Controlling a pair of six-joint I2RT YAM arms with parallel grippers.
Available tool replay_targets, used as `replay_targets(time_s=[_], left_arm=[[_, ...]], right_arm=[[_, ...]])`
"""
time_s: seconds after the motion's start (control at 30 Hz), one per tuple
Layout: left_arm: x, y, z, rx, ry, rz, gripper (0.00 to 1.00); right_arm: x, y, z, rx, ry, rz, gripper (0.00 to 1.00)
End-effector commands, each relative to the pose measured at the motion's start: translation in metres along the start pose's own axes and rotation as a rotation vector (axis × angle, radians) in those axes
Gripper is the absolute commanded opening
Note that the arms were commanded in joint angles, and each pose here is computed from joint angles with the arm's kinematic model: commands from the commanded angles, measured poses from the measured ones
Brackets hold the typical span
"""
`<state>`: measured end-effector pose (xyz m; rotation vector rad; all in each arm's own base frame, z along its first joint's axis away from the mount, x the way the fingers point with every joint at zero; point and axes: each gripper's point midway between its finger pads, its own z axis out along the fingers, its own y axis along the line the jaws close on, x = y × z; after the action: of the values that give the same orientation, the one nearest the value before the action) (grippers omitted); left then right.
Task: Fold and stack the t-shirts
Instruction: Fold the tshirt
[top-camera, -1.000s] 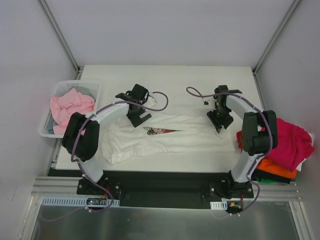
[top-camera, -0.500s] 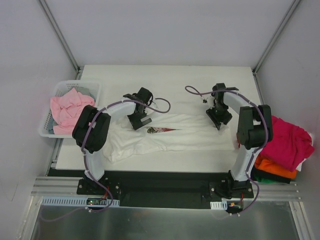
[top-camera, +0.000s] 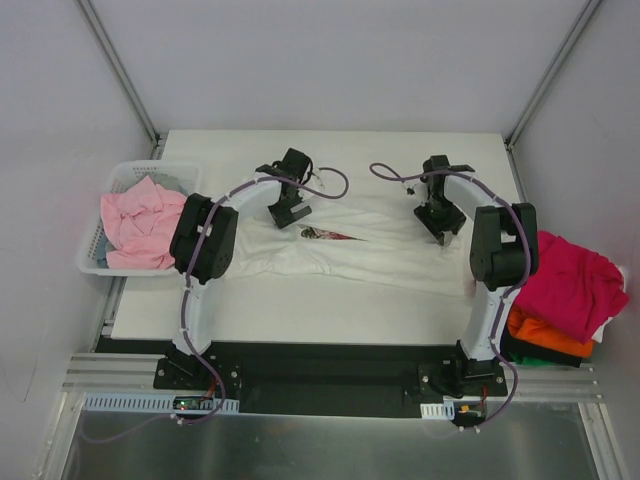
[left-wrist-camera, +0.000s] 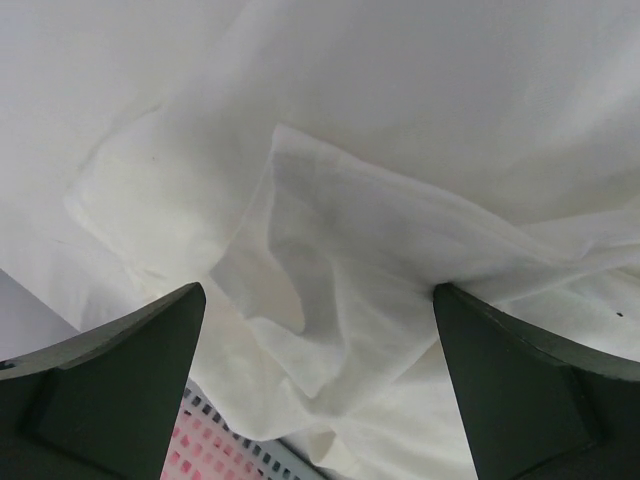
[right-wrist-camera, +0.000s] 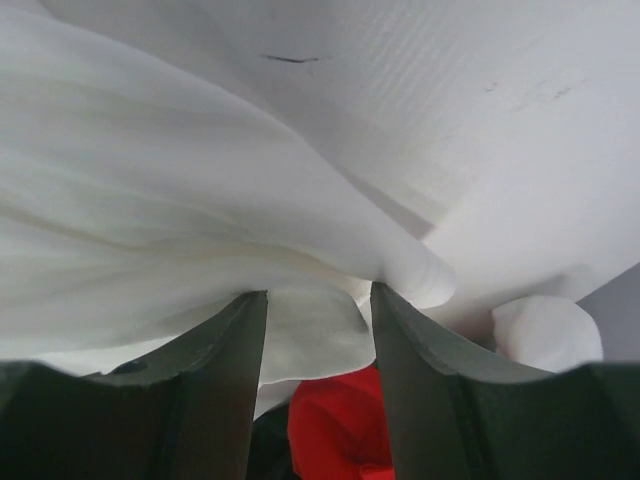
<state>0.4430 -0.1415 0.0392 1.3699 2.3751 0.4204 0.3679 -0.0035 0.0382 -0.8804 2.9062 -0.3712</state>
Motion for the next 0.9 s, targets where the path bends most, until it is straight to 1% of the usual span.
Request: replay_targets(time_s=[0.0,0.03,0.13,0.23,0.33,0.37,0.43,0.5,0.53,0.57,0.67,0.77,0.87], left_arm=[[-0.013,0.035,0.025,-0.057,-0.035,-0.044,0.99],[-0.020,0.045,0.024,-0.076,-0.052,-0.060,0.99],[-0.019,0.057,0.030,-0.096,-0.042,-0.070,0.99],[-0.018,0.061,0.024,-0.102,-0.051,-0.077,0.99],[-0.028,0.066,0.002,-0.104,-0.111,-0.104,0.99],[-0.031,0.071,-0.011,-0.114,-0.138,-0.127,0.99],[-0.037,0.068,-0.024,-0.102,-0.176,-0.133,0.99],[-0.044,0.071,-0.045,-0.108,-0.226,-0.154,0.99],[-0.047,0.066,-0.051,-0.087,-0.253,-0.156,0.99],[-0.053,0.068,-0.068,-0.088,-0.293,-0.182,0.99],[-0.063,0.064,-0.098,-0.054,-0.385,-0.232,0.99],[-0.071,0.063,-0.114,-0.031,-0.443,-0.272,0.99],[-0.076,0.069,-0.106,-0.045,-0.444,-0.281,0.99]], right_arm=[[-0.006,-0.024,-0.011,0.090,-0.008,0.010,0.49],[-0.006,-0.026,-0.012,0.101,-0.007,0.013,0.49],[-0.006,-0.029,-0.015,0.113,-0.012,0.019,0.49],[0.000,-0.021,-0.020,0.085,-0.020,0.035,0.49],[0.004,-0.010,-0.028,0.052,-0.040,0.050,0.49],[0.006,-0.003,-0.028,0.035,-0.036,0.045,0.49],[0.005,0.003,-0.036,0.035,-0.056,0.041,0.49],[0.007,0.009,-0.043,0.031,-0.068,0.037,0.49],[0.007,0.014,-0.045,0.029,-0.071,0.028,0.50],[0.006,0.016,-0.046,0.029,-0.075,0.029,0.50],[0.004,0.024,-0.051,0.027,-0.083,0.014,0.50],[0.002,0.029,-0.050,0.026,-0.083,0.005,0.50],[0.001,0.033,-0.047,0.022,-0.080,0.001,0.49]])
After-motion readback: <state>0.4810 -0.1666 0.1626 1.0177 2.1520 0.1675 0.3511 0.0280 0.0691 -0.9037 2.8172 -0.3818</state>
